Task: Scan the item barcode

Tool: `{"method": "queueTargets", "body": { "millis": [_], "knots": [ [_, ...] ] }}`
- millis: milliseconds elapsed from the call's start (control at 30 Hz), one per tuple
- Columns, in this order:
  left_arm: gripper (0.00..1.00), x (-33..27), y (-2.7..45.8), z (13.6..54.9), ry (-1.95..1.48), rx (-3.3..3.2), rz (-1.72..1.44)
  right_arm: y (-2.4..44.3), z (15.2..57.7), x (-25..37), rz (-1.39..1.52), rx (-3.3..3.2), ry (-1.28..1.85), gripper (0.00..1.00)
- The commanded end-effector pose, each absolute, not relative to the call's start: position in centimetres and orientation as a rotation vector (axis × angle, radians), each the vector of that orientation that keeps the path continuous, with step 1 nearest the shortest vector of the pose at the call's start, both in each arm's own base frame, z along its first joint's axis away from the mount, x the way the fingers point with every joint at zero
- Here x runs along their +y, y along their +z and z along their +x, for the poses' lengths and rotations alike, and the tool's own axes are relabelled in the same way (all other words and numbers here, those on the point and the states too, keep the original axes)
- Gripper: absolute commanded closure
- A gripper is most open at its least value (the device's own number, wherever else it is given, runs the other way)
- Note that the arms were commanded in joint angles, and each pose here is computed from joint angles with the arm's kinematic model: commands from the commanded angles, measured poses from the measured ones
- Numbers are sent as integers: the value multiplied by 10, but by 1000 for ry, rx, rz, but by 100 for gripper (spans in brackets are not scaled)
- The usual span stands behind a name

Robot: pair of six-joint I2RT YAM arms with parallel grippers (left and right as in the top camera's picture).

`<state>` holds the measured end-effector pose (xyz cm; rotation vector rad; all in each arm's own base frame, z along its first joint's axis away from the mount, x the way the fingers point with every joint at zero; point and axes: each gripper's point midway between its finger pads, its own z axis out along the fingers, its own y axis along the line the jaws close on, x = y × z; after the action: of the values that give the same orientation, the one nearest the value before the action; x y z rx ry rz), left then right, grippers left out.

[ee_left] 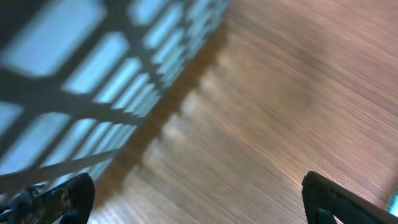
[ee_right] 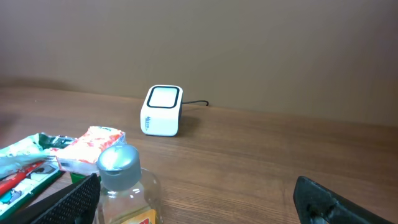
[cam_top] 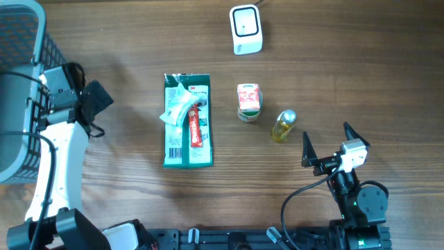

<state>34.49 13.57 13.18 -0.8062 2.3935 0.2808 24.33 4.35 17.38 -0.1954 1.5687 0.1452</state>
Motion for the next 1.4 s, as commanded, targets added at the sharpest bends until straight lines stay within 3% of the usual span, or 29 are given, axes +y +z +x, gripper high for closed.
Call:
{"method": "queueTargets", "body": {
  "millis": [0, 333, 1367],
  "knots": [
    [0, 89, 142, 368, 38, 2435, -525, 174, 244, 41, -196, 1565, 125, 0],
    [0, 14, 143, 379, -106, 2479, -241, 174, 244, 41, -196, 1565, 125, 0],
    [0, 14, 143, 378, -107, 2481, -239, 174, 244, 41, -196, 1565, 125, 0]
  ]
}}
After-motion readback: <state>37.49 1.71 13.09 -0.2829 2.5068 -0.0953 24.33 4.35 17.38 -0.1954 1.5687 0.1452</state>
